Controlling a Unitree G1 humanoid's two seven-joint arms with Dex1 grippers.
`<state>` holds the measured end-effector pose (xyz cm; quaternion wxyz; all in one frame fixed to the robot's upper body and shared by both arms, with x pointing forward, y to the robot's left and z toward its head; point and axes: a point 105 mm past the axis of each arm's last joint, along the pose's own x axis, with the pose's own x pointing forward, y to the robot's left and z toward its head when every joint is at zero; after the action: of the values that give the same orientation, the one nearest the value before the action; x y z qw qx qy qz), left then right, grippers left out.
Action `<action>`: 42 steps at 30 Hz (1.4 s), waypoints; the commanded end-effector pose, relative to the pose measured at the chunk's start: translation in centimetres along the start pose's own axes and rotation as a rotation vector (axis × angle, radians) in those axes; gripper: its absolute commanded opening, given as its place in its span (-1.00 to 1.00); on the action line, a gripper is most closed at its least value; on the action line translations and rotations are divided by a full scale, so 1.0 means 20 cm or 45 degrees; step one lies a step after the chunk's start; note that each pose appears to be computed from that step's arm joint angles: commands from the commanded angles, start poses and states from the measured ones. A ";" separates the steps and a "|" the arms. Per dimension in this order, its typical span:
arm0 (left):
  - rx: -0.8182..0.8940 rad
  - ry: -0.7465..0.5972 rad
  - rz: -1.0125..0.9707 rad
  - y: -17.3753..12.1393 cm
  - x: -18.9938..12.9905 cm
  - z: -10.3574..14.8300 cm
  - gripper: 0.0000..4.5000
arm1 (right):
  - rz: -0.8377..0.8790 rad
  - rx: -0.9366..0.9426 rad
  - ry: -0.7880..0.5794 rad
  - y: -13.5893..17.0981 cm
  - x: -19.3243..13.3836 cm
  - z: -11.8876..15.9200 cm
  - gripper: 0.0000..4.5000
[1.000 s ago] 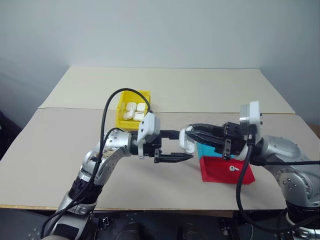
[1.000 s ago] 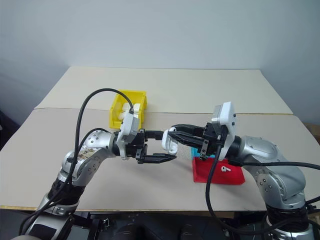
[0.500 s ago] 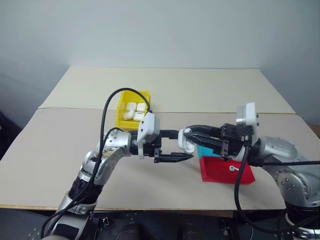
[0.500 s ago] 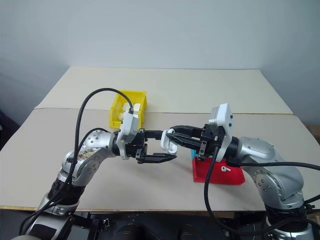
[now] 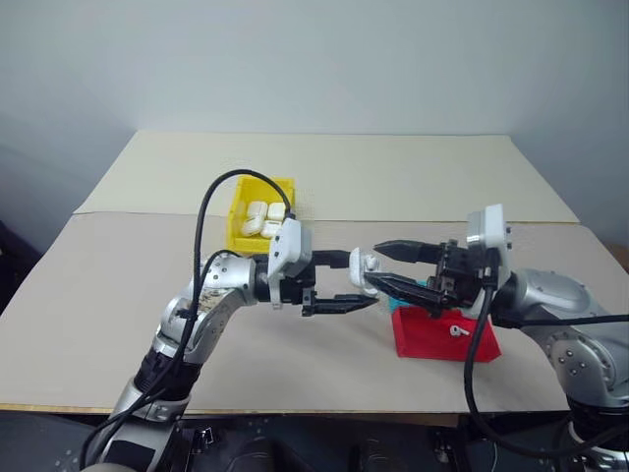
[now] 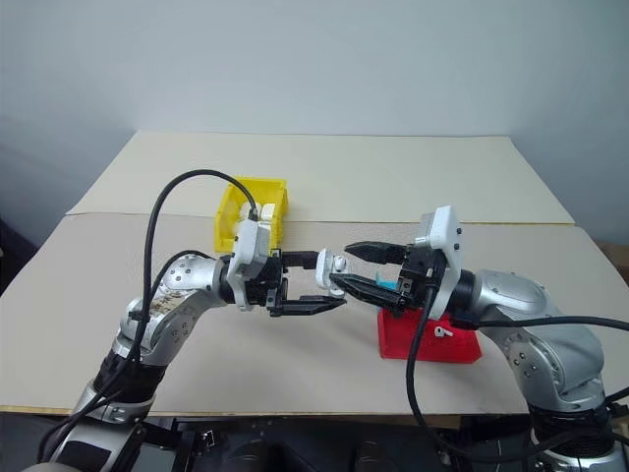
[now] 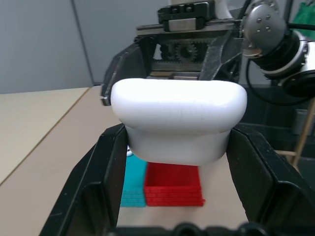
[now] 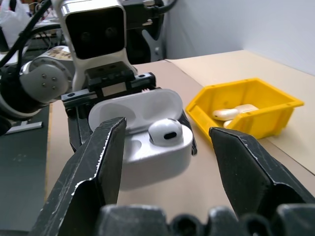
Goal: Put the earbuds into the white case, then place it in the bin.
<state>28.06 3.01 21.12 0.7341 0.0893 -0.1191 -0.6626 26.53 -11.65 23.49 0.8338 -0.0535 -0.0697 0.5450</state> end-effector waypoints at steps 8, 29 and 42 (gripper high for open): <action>0.041 0.029 0.198 0.03 -0.05 0.02 0.22 | -0.188 -0.150 0.010 -0.19 -0.12 0.14 0.43; -0.121 -0.057 0.012 -0.09 -0.08 0.17 0.22 | 0.356 -0.908 1.327 -0.51 -0.29 -0.28 0.43; -0.042 -0.075 -0.132 -0.15 -0.02 0.18 0.22 | 0.560 -0.946 1.390 -0.62 -0.21 -0.40 0.43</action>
<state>24.74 3.37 22.88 0.7089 0.0493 -0.1001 -0.6964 37.00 -20.39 16.82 0.5555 -0.5960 0.1978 0.5450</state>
